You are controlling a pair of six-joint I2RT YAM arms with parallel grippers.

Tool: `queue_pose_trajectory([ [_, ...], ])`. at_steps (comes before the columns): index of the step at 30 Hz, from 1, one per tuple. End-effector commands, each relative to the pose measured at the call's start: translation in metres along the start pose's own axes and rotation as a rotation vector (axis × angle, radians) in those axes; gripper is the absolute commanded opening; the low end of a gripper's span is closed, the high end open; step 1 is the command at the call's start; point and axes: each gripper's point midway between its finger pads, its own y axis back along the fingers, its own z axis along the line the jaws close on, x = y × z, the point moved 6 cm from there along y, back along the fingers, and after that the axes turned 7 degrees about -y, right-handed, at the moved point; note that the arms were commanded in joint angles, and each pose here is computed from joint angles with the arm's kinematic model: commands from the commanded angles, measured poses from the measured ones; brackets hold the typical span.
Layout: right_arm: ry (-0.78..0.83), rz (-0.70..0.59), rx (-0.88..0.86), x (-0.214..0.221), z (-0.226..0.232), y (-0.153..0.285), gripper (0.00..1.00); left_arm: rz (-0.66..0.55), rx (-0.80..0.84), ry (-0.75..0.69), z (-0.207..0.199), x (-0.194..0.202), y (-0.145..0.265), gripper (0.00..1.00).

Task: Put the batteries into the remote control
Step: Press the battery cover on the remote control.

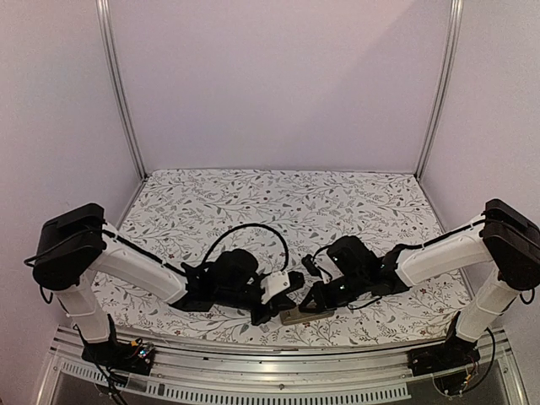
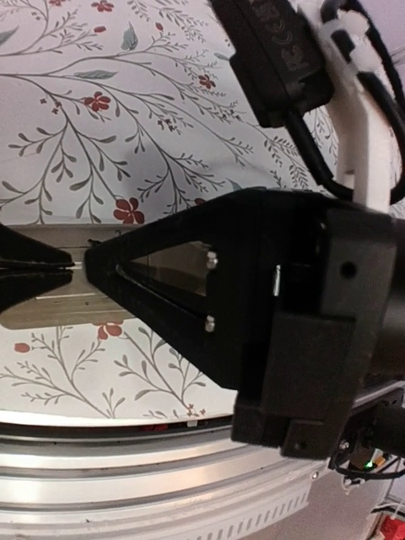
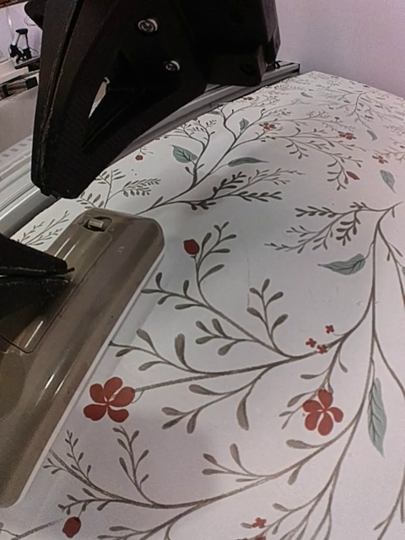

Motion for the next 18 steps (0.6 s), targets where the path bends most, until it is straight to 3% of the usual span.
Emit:
queue_pose_trajectory([
  [1,-0.078,0.109,0.203,0.029,-0.044,-0.008,0.01,0.111,0.022,-0.019,-0.008,0.029,-0.016,0.0],
  [4,-0.081,0.11,0.203,0.03,-0.045,-0.008,0.01,0.236,0.044,0.008,-0.012,0.058,-0.032,0.0],
  [8,-0.085,0.106,0.205,0.029,-0.044,-0.007,0.01,0.261,0.036,0.019,-0.015,0.064,-0.031,0.0],
  [12,-0.086,0.104,0.206,0.028,-0.043,-0.007,0.01,0.232,0.023,0.011,-0.014,0.058,-0.018,0.0],
  [18,-0.086,0.109,0.205,0.028,-0.043,-0.007,0.01,0.08,-0.042,-0.001,-0.003,0.018,0.01,0.0],
])
